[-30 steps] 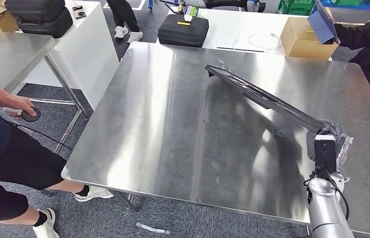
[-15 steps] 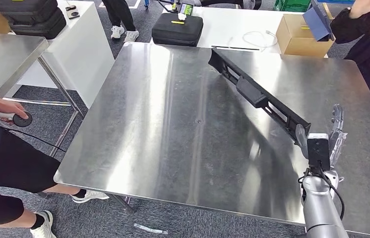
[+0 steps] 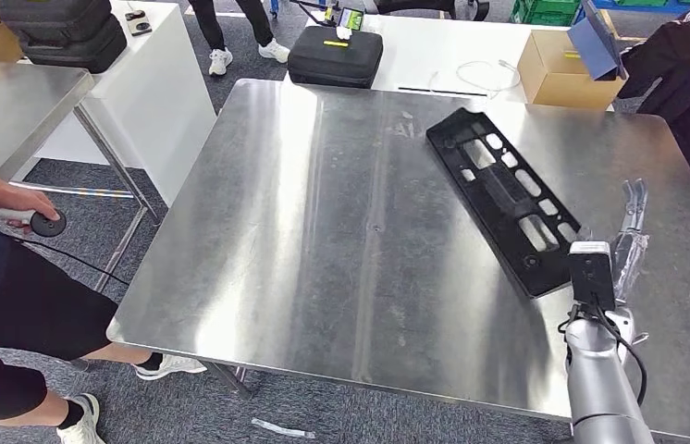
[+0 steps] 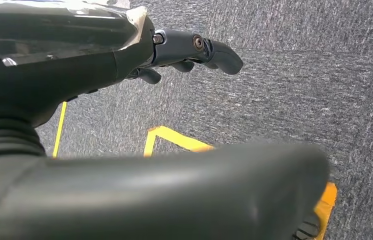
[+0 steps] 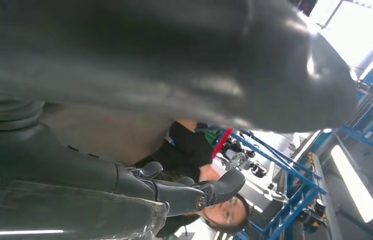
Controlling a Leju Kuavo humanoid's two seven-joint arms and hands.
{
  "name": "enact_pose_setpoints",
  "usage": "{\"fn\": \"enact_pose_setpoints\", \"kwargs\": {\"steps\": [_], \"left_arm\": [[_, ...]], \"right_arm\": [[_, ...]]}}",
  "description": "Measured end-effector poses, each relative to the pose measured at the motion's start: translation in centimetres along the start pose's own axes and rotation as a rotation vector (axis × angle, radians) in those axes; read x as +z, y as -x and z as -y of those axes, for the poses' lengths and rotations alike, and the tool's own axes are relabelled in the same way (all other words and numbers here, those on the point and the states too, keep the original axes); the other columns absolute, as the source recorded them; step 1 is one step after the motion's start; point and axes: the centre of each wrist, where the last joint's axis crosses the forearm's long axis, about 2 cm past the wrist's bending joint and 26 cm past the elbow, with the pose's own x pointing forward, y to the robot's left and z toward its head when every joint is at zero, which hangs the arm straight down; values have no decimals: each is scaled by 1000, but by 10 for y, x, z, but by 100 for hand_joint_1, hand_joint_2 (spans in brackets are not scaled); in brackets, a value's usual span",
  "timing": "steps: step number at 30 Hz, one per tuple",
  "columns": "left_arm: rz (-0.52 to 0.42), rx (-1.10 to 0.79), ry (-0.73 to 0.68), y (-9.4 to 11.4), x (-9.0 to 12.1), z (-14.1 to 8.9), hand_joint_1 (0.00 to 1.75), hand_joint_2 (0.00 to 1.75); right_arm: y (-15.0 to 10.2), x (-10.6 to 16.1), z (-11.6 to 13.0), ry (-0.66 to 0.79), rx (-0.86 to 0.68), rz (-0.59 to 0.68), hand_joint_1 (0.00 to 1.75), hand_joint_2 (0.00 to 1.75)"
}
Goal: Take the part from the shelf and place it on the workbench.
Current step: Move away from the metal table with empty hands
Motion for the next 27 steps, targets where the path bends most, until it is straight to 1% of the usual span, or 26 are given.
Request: {"fn": "enact_pose_setpoints", "kwargs": {"steps": [4,7,14,15,17,19,21,23,24,27], "left_arm": [[-1,-3,2,0,0,0,0,0],[-8,-5,1,0,0,0,0,0],[-14,12,7,0,0,0,0,0],[-14,13,8,0,0,0,0,0],[-15,14,8,0,0,0,0,0],[-14,15,10,1,0,0,0,0],[-13,22,15,1,0,0,0,0],[-11,29,20,1,0,0,0,0],[-11,29,22,1,0,-1,0,0],[-12,31,22,1,-1,-2,0,0]], "right_arm": [[-7,-1,-1,-18,-7,15,0,0],[-11,-2,-3,-47,-89,8,0,0],[-27,3,-5,-192,-530,3,0,0],[-28,4,-5,-204,-562,4,0,0],[-29,4,-5,-209,-574,4,0,0],[-31,5,-5,-232,-636,4,0,0],[-41,14,-3,-331,-855,28,0,0],[-53,23,2,-439,-1038,77,0,0],[-56,25,4,-465,-1062,90,0,0],[-58,28,5,-501,-1074,108,0,0]]}}
